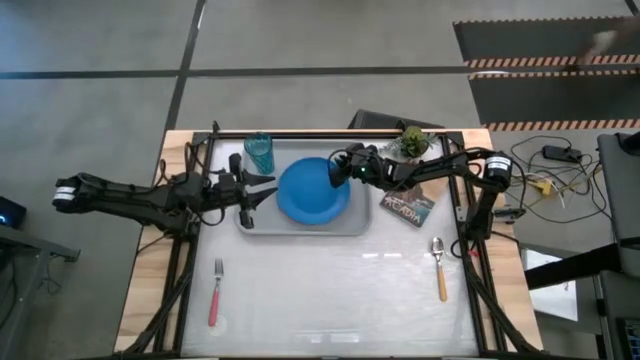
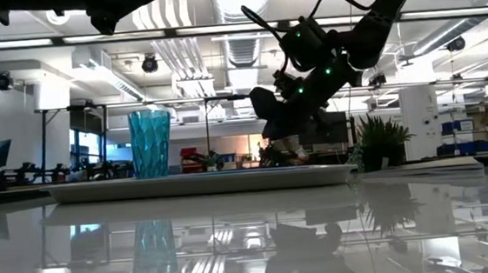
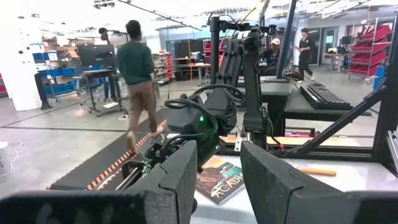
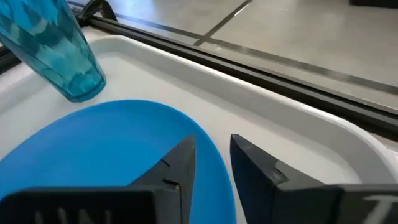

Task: Pick and place plate/cup/fork/spoon on tray
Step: Put the yellow spoon to the right side of the blue plate on the gray tray

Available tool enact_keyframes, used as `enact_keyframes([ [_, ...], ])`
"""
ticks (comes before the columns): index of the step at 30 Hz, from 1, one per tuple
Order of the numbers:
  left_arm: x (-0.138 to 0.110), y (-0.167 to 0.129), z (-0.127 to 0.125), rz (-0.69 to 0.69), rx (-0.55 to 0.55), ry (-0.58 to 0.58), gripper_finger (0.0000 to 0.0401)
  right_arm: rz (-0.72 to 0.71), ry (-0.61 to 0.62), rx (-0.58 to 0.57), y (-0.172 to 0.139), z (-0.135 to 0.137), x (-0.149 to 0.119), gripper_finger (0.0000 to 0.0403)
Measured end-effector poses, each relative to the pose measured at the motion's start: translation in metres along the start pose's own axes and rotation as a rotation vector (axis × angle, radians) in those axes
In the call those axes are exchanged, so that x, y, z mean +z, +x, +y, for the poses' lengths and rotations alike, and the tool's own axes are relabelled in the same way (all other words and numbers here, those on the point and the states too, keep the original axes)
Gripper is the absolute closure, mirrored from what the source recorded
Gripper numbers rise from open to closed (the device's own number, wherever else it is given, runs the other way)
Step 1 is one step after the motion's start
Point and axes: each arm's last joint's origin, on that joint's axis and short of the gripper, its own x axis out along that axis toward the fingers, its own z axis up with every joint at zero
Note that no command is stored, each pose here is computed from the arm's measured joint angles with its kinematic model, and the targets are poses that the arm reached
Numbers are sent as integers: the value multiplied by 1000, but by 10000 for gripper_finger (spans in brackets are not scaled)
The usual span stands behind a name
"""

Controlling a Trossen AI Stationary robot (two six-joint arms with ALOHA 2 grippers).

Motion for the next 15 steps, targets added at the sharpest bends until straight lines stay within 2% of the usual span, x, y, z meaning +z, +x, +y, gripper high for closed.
enact_keyframes([
  [3,-1,0,0,6,0,1,293,8,-8,11,-8,0,7,301],
  [7,-1,1,0,7,-1,2,293,48,-37,124,-31,8,22,294],
  [12,-3,2,-1,19,-2,1,293,52,-88,278,-77,28,38,307],
  [15,-6,4,-2,31,-2,-19,293,91,-97,351,-110,43,38,321],
])
